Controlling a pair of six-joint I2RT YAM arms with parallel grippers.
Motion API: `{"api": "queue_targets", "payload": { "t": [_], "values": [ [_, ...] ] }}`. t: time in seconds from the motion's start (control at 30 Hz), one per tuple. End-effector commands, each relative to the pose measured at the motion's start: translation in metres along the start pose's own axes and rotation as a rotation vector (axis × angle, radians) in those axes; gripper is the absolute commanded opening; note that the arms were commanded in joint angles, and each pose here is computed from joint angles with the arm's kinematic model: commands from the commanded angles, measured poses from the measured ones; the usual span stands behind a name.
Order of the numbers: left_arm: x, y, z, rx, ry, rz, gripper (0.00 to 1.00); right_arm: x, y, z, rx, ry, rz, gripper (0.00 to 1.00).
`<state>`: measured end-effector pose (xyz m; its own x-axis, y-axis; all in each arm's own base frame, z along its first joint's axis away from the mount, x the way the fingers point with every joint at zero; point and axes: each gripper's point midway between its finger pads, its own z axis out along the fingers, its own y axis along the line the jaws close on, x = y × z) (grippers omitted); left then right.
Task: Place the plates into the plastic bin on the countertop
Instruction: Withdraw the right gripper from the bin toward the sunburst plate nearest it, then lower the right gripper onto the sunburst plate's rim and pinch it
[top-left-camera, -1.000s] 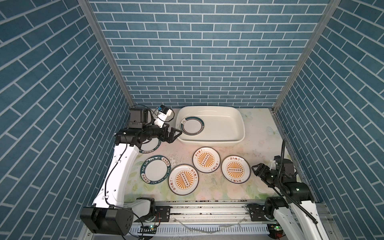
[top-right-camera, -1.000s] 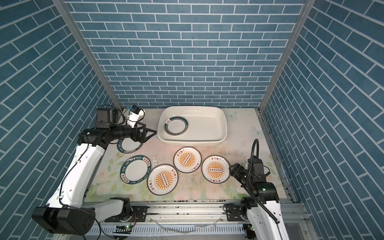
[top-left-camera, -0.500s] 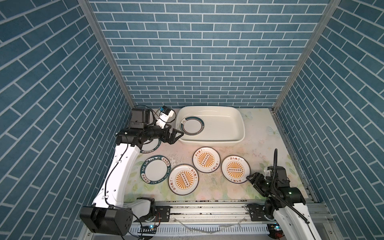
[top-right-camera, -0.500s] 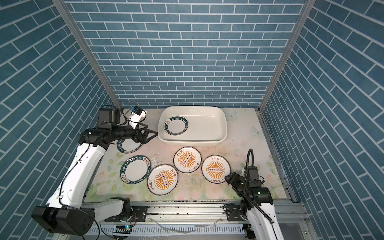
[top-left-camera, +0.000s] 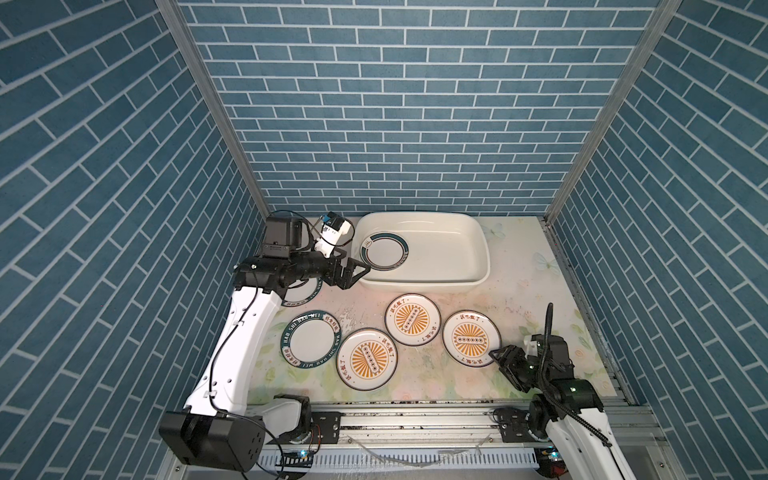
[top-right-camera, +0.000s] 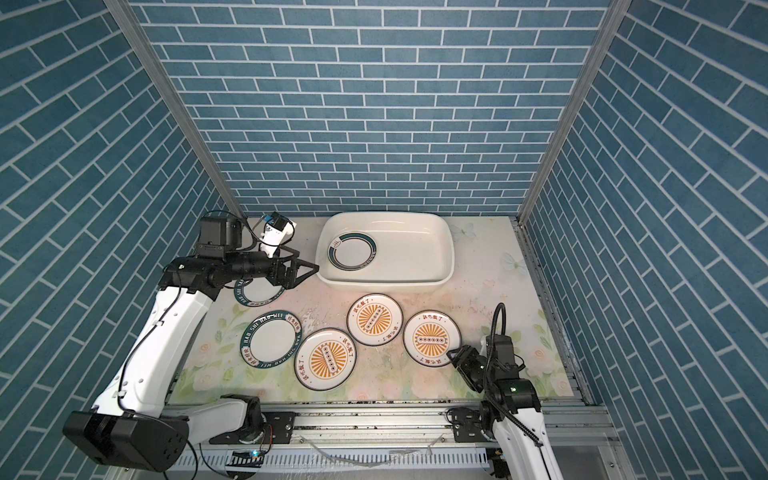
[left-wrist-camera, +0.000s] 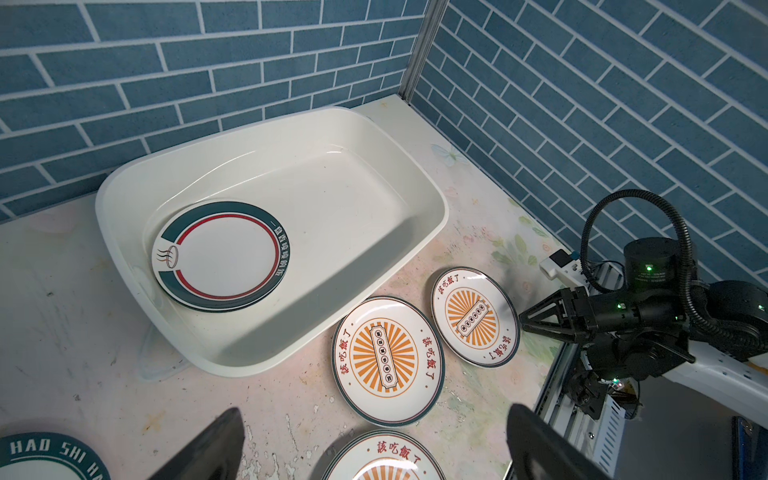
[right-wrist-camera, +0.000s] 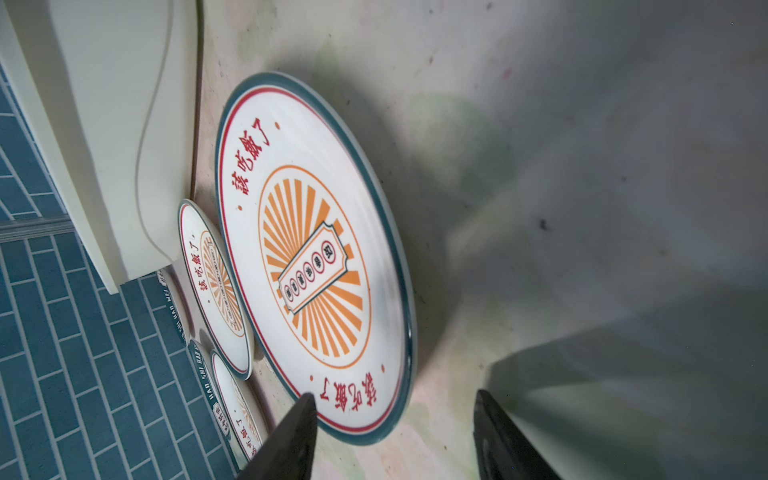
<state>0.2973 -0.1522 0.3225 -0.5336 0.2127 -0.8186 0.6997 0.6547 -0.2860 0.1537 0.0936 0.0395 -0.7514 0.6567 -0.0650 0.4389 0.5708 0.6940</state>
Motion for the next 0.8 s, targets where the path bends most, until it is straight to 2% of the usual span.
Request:
{"api": "queue_targets", "payload": {
  "t": [0.0,0.33,0.77],
  "values": [
    [0.001,-0.004,0.002,0.021,-0.002,0.000,0.99,-0.003,0.001,0.010,-0.023,0.006,0.037,0.59],
    [0.001,-0.003,0.004,0.022,0.000,0.004,1.00,-0.011,-0.011,0.025,0.024,-0.009,0.075,0.51],
    [0.004,0.001,0.008,0.020,0.003,0.008,1.00,-0.011,-0.029,0.034,0.041,-0.032,0.102,0.47]
  ]
}}
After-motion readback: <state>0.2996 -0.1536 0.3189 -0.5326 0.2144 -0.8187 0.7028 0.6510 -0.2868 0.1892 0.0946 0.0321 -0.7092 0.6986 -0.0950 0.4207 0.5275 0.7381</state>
